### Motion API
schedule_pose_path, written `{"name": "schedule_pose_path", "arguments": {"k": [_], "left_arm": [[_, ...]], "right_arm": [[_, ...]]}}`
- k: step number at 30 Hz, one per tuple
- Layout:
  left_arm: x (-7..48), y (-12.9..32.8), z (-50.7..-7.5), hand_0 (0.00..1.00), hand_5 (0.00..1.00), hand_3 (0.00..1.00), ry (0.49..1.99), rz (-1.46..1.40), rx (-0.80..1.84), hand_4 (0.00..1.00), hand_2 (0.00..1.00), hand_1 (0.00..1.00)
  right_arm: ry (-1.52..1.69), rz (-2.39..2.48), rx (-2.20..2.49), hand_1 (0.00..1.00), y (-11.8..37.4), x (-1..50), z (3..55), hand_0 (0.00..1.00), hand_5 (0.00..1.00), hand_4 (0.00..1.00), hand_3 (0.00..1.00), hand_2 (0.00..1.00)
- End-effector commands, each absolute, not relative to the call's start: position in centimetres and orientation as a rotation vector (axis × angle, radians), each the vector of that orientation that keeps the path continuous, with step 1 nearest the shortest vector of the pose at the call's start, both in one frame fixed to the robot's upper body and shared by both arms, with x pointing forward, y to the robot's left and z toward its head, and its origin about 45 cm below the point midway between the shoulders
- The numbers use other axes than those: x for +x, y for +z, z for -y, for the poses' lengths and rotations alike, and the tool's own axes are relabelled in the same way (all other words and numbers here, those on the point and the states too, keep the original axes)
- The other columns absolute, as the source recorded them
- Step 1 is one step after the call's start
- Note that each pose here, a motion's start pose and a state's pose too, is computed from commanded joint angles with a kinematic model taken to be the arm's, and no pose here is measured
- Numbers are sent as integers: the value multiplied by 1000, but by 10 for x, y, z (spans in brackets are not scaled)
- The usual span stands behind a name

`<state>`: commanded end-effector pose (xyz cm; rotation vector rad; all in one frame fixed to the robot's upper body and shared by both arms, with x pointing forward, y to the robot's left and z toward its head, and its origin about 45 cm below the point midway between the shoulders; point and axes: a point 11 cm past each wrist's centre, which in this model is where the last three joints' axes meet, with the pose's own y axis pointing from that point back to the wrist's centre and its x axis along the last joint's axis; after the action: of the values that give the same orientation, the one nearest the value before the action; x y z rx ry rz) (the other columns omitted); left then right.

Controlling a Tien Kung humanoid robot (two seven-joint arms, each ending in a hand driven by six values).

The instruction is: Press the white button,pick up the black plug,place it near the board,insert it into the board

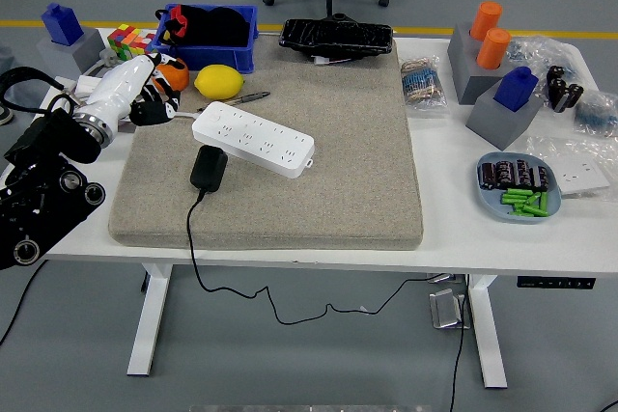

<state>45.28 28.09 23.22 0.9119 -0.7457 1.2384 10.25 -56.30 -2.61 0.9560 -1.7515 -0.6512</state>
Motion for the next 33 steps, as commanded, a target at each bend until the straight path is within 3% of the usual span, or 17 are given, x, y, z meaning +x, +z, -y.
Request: {"name": "schedule_pose_path", "arguments": {"k": [1, 2, 10, 17, 33], "left_arm": [[454, 232, -278, 101, 2, 778, 1231, 745, 916, 2, 193, 138], [456, 231, -275, 60, 2, 759, 1220, 745, 921, 2, 128, 47], [470, 216, -245, 55, 2, 738, 1107, 721, 1017, 2, 114, 36], [475, 194, -246, 60, 2, 737, 1037, 677, 1194, 2, 112, 39], [483, 179, -243, 49, 2, 737, 1001, 658, 1297, 2, 107, 37]], "right_arm": [[-651, 1751, 956, 625, -26, 103, 563, 753, 370, 668, 598, 605], [-651, 1751, 956, 625, -26, 103, 563, 753, 371, 668, 598, 606], [-652, 1752, 959, 625, -26, 104, 563, 753, 372, 668, 598, 606], [-651, 1753, 956, 625, -25, 104, 564, 753, 373, 669, 598, 605], [-641, 1754, 964, 626, -23, 109, 565, 752, 373, 669, 599, 605]]}}
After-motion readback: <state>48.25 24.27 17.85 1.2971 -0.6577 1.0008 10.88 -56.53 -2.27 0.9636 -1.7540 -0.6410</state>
